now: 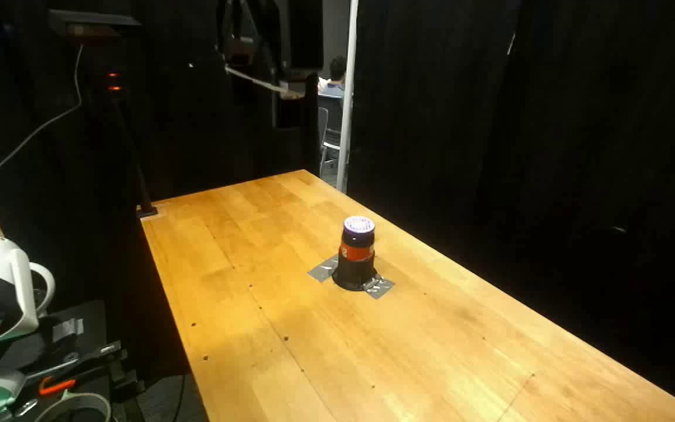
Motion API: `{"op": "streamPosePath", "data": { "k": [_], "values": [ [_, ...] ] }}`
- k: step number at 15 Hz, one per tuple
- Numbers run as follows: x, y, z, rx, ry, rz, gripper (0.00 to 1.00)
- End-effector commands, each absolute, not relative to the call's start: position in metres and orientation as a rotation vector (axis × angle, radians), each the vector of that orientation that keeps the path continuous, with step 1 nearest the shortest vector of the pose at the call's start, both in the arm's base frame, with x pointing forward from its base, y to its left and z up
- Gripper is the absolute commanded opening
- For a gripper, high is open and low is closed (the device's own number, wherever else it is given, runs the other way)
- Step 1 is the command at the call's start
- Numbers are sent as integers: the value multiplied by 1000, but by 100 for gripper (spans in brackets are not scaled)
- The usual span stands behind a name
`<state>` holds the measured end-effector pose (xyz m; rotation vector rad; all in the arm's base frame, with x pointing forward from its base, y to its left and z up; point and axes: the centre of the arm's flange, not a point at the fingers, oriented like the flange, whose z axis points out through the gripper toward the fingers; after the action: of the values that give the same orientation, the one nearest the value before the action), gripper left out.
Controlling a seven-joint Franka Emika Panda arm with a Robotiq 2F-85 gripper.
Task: Put the rubber band around the cup
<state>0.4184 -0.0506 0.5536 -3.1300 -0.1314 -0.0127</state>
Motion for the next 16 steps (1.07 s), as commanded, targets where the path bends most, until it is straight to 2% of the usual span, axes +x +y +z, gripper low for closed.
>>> {"op": "streamPosePath", "data": {
  "k": [1,8,12,16],
  "values": [
    [419,-51,555,-3130,-131,-18,100],
    [423,-38,564,-3153,-147,-63,100],
    [467,36,567,-3225,-252,-178,100],
    [530,118,542,-3280,-252,-416,100]
  ]
}}
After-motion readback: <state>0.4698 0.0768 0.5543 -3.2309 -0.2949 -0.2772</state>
